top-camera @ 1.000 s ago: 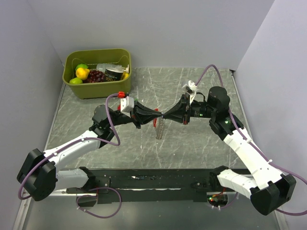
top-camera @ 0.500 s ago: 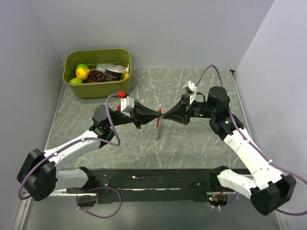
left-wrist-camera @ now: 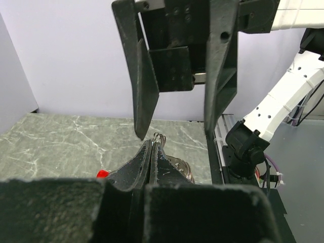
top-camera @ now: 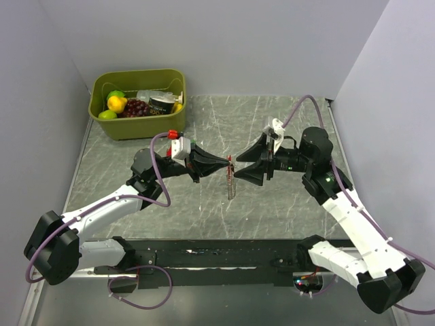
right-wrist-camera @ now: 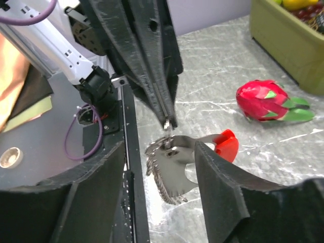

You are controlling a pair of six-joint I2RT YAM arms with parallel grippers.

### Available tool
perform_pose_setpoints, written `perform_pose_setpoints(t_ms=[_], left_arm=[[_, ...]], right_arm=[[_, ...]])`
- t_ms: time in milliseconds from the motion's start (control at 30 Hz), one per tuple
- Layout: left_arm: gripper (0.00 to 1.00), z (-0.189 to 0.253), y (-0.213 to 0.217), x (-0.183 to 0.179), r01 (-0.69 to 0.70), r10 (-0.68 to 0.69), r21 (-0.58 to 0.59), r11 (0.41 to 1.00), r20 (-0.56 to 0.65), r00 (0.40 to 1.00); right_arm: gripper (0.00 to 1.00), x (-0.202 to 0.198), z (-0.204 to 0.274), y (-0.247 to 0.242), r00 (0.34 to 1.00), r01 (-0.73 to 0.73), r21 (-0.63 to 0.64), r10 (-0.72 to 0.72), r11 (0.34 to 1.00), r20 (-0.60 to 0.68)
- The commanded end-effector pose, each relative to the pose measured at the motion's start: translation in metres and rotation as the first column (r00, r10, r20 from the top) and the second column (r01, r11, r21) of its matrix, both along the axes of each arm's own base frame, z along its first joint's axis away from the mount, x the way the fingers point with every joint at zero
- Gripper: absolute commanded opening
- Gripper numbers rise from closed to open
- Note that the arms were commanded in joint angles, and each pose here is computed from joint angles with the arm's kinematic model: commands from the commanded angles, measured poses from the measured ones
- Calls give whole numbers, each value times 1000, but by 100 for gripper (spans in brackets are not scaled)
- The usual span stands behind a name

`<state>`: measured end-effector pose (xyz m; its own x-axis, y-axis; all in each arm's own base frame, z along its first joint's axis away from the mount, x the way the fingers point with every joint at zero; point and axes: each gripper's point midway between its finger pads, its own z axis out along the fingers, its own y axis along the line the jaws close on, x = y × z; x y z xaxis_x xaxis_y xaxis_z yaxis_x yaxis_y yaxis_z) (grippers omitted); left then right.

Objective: Put the keys on the keyring

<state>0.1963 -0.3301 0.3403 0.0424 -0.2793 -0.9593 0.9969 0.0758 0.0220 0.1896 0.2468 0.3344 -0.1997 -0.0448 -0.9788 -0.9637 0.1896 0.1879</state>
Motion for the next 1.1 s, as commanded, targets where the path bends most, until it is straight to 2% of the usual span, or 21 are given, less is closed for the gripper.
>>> perform_pose_setpoints(t_ms=[0,200,333,400,600,767,867,900,1000,1067], left_arm=[[1,37,4,-11,27,-19,-69,997,118,993],[1,37,4,-15,46,-37,-67,997,127,991],[1,37,4,-17,56,-48,-65,996,127,991],[1,37,4,-17,57,-48,-65,996,125,991],[1,38,4,-17,56,-47,-68,996,127,991],[1,37,3,-16,59,-51,-65,996,121,991],[1,37,2,-16,60,-53,-61,996,118,992],[1,38,3,-16,59,-51,-65,996,123,991],[1,38,3,-15,54,-45,-76,996,117,992],[1,37,2,-15,57,-49,-73,996,112,992]], right_arm=[[66,-2,15,-8,997,23,12,-23,1000,67],[61,2,19,-12,997,28,28,-30,999,73],[52,1,23,-10,997,9,43,-12,999,74],[50,0,25,-8,997,-12,45,9,999,72],[47,-3,17,-4,997,-74,42,73,996,30],[40,2,3,-3,998,-62,21,62,998,2],[28,7,-4,-2,998,-50,19,51,999,-27],[18,11,-8,0,998,-43,15,44,999,-42],[1,14,-9,1,997,-46,10,47,999,-58],[0,15,-8,1,998,-43,14,44,999,-54]])
